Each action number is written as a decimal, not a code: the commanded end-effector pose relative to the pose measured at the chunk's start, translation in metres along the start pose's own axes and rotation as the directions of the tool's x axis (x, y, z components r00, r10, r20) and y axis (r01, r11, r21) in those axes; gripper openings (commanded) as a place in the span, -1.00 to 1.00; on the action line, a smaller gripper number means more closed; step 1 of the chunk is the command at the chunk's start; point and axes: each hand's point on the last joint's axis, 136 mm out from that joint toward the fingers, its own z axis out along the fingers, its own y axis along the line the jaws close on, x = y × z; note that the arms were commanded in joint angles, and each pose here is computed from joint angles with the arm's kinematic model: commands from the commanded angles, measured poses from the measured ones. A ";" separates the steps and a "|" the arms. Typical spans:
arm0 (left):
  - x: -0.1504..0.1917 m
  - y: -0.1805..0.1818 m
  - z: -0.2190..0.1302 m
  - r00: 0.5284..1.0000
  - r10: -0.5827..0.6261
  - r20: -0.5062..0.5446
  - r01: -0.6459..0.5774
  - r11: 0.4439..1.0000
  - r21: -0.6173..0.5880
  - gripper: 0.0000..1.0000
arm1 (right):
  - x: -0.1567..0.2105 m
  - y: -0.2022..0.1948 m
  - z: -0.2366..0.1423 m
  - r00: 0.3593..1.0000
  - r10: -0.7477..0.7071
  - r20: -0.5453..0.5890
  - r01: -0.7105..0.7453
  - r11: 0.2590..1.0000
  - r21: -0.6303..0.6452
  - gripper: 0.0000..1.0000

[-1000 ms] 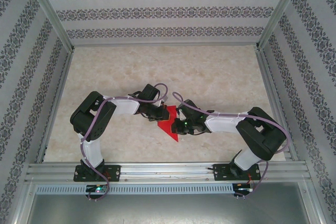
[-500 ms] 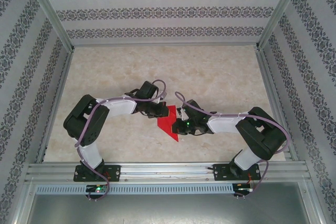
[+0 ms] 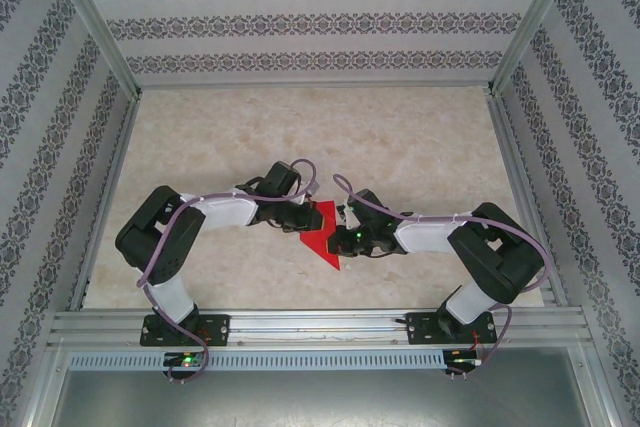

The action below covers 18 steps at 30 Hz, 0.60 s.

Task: Fold a paper plane with a square sheet of paper (fold left side to right side)
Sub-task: Fourth fold the wing at the center of the table.

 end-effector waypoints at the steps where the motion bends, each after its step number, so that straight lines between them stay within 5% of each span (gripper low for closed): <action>1: 0.000 -0.009 0.010 1.000 0.009 -0.011 -0.008 0.999 0.039 -1.00 | 0.044 -0.070 0.004 0.987 0.117 -0.110 -0.086 0.963 0.256 -1.00; 18: -0.001 0.018 0.028 1.000 -0.006 -0.020 0.004 0.998 -0.057 -1.00 | 0.052 -0.078 0.002 0.981 0.125 -0.149 -0.074 0.949 0.308 -1.00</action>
